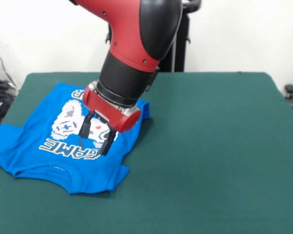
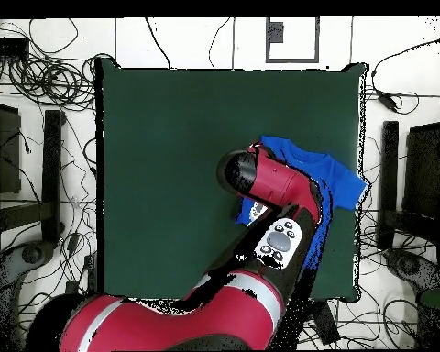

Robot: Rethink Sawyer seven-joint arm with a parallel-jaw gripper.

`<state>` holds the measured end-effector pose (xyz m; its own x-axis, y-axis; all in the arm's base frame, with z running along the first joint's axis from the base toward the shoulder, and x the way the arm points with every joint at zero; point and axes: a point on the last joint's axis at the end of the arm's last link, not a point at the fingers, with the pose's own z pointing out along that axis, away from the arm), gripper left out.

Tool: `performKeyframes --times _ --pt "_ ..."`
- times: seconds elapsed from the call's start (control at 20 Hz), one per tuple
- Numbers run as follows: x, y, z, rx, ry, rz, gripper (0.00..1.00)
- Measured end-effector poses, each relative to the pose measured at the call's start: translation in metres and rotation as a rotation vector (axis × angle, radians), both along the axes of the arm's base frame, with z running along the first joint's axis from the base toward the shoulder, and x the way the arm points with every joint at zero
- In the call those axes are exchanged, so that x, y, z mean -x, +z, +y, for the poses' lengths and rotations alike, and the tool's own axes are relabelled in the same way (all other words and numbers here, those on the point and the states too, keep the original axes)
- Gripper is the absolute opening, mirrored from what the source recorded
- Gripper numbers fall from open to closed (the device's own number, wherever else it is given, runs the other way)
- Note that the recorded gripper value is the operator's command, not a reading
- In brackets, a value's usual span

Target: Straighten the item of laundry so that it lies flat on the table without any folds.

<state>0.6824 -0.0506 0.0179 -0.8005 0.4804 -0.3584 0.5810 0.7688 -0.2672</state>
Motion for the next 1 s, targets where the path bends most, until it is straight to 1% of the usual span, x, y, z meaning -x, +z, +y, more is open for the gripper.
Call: performKeyframes --times 0.3,1.0 --pt "-0.005 0.002 0.002 -0.002 0.002 -0.010 1.00" --pt "-0.023 0.008 0.019 -0.020 0.012 -0.021 1.00"
